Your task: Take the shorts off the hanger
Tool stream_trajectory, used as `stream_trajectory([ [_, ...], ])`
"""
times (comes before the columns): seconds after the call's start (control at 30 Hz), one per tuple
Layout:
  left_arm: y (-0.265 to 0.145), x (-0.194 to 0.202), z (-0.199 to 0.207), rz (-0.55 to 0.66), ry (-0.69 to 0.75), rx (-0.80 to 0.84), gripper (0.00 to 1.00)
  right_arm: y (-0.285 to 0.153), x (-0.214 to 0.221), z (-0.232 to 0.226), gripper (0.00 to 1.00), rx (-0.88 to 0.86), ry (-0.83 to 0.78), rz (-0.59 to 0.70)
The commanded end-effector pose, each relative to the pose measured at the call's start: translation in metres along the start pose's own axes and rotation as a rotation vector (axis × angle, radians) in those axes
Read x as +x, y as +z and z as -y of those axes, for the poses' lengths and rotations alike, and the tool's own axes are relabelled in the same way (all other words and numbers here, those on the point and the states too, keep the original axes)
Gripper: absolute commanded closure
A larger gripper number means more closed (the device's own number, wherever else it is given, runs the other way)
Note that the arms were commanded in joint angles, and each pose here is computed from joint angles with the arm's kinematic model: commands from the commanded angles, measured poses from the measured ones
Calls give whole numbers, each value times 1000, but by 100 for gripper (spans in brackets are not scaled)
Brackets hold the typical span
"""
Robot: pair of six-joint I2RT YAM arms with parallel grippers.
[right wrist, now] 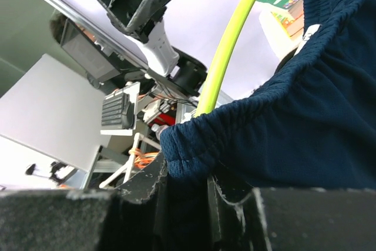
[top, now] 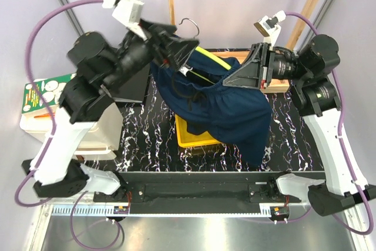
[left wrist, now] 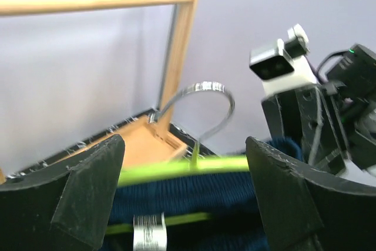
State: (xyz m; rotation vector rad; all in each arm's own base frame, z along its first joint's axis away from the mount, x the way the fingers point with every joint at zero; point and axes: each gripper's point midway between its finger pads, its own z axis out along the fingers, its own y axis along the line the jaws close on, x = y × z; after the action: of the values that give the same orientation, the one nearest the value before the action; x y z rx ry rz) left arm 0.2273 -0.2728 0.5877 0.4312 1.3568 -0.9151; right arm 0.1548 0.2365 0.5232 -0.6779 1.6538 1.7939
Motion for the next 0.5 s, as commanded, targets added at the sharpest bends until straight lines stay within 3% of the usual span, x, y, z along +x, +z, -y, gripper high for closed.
stream_trajectory([
  [0.0,33,10,-20,-12,86,-85,13,2,-10,-25,100,-107,-167,-17],
  [0.27,39,16,-30,-27,131,-112,26,6,-18,-21,100,-148,-175,-30],
  [0.37,41,10,-36,-11,155,-134,53,6,-17,-20,100,-150,-173,-38],
  [0.4,44,11,-39,-14,171,-140,74,6,-18,-19,100,-142,-174,-30],
  [0.47,44,3,-41,7,189,-154,95,7,-16,-7,98,-97,-153,-27],
])
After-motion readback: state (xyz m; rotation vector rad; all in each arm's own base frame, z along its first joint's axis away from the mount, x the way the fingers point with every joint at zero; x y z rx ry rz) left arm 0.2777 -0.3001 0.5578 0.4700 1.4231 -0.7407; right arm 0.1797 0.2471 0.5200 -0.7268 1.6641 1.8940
